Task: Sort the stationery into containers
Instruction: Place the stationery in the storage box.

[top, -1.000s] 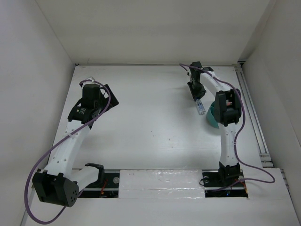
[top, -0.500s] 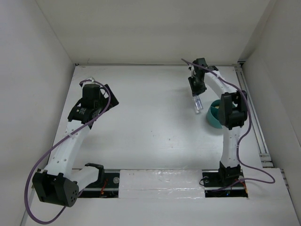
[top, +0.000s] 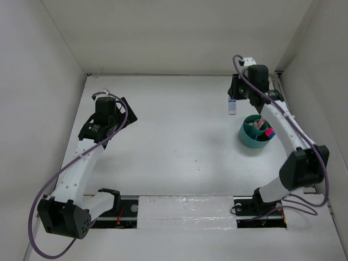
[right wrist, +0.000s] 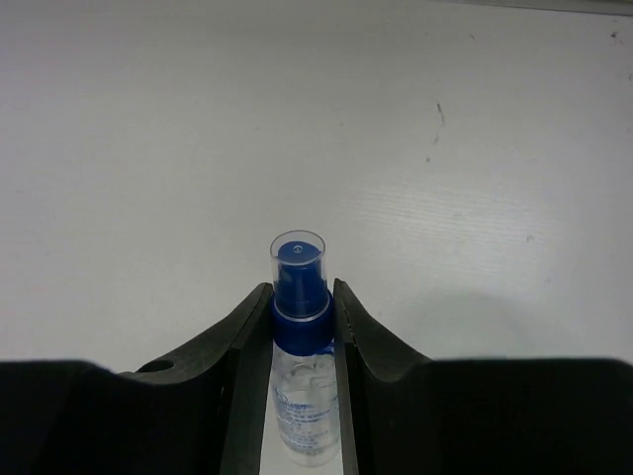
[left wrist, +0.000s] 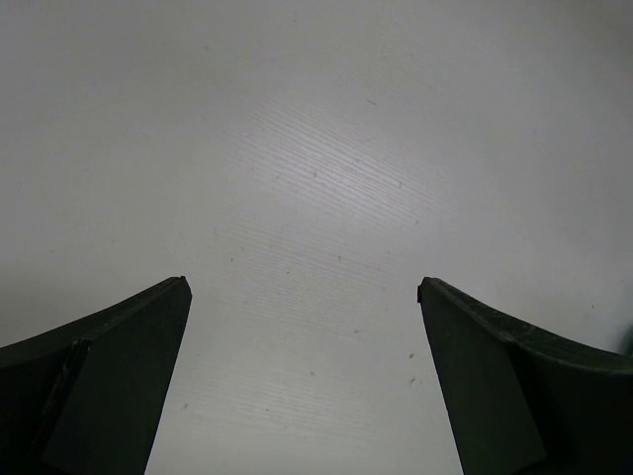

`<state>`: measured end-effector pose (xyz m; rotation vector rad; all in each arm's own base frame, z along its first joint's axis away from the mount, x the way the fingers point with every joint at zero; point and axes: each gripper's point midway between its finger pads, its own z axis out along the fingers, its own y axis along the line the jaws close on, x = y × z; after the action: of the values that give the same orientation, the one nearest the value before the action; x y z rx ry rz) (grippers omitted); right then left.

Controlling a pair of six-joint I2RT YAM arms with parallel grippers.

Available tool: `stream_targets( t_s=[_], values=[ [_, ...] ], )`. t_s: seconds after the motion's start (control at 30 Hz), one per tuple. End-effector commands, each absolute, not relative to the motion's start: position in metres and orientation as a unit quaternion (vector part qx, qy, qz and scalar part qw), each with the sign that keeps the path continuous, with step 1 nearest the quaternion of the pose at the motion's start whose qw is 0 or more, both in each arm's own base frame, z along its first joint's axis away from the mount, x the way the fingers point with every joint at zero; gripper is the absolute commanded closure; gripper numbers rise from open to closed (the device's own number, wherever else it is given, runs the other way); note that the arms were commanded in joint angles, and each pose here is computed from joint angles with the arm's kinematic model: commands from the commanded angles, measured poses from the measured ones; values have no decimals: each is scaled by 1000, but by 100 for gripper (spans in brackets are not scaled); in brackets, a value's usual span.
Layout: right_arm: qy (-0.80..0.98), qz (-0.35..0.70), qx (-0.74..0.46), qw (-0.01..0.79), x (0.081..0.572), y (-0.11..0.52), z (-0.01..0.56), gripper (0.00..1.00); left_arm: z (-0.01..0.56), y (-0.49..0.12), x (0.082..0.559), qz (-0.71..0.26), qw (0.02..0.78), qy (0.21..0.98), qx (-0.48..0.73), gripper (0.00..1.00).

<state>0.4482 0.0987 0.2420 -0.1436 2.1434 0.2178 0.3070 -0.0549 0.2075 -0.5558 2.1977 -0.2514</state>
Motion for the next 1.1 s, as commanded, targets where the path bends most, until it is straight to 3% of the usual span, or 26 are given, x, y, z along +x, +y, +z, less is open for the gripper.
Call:
stream_targets(
  t_s=[0.0,0.07,0.13,0.4,0.53,1.07],
  values=[
    [766,130,-24,629,427,93,334,100,217,-54,309,-107,437,867,-215,0],
    [753,118,-12,647,407,82,323,100,220,-54,308,-108,440,865,-215,0],
    [703,108,14,703,382,67,355,100,217,-54,308,-108,440,865,-215,0],
    [637,39,100,763,344,11,345,100,217,-59,307,-121,436,867,-209,0],
    [624,11,135,769,338,-15,330,100,222,-60,308,-125,443,863,-208,0],
    [645,50,98,756,350,0,294,100,218,-61,306,-127,438,866,-206,0]
  ],
)
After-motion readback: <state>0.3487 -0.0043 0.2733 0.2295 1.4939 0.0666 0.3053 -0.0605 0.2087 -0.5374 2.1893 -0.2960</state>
